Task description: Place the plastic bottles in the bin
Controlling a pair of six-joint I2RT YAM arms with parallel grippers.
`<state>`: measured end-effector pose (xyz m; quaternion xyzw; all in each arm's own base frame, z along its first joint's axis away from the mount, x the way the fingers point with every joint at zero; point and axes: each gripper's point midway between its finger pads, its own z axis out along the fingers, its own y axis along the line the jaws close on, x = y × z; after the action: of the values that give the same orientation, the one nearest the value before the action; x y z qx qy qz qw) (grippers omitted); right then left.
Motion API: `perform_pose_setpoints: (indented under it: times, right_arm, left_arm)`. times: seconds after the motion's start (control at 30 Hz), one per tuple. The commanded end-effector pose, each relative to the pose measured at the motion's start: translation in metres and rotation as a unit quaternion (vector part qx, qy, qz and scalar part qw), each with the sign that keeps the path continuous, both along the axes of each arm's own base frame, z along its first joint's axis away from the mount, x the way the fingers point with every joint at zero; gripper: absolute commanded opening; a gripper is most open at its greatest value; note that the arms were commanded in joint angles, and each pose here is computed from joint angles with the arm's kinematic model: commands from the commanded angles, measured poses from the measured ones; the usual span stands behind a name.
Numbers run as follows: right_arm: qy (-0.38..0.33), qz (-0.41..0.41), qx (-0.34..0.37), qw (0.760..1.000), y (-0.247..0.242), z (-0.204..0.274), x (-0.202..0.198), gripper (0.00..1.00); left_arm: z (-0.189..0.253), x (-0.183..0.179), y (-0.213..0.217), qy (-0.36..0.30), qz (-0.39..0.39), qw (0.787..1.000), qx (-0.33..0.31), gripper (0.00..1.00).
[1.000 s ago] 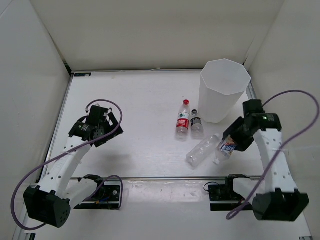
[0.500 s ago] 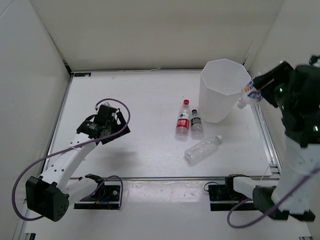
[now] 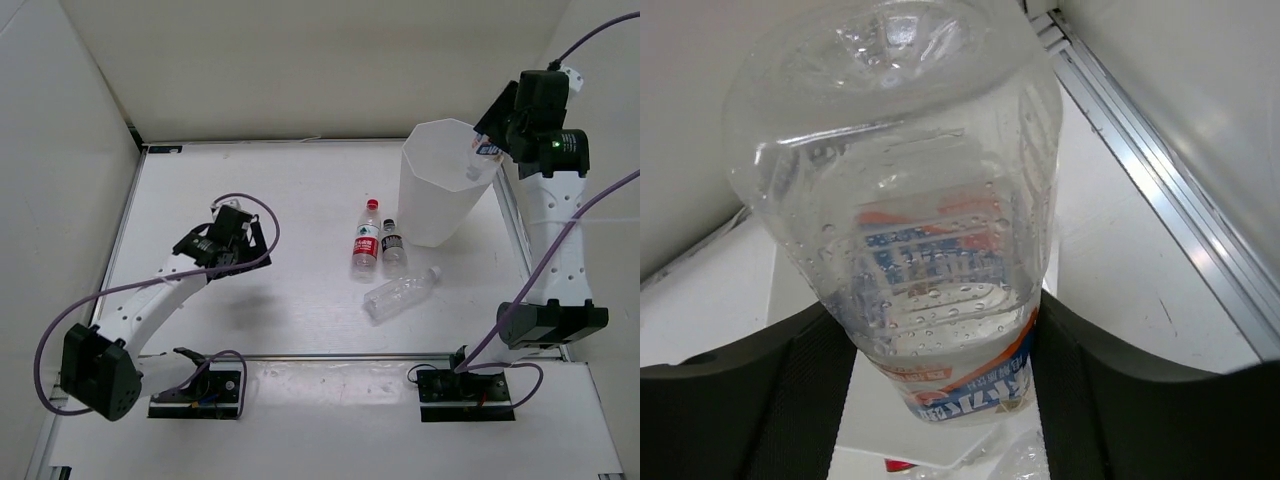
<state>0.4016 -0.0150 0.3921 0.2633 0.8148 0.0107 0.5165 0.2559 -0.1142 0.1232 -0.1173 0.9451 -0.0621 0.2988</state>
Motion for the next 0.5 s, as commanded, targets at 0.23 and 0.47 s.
perform_pose_setpoints:
  times: [0.23, 0.47]
  right_arm:
    - [-0.008, 0.069, 0.023, 0.997, 0.038, 0.014, -0.003, 1.00]
    - [-0.044, 0.136, 0.047, 0.989, 0.075, 0.035, -0.046, 1.00]
  left_arm:
    - [0.065, 0.104, -0.080, -0.081, -0.040, 0.995, -0.031, 0.99]
    - [0.049, 0.151, -0.171, 0.001, -0.115, 0.979, -0.166, 0.99]
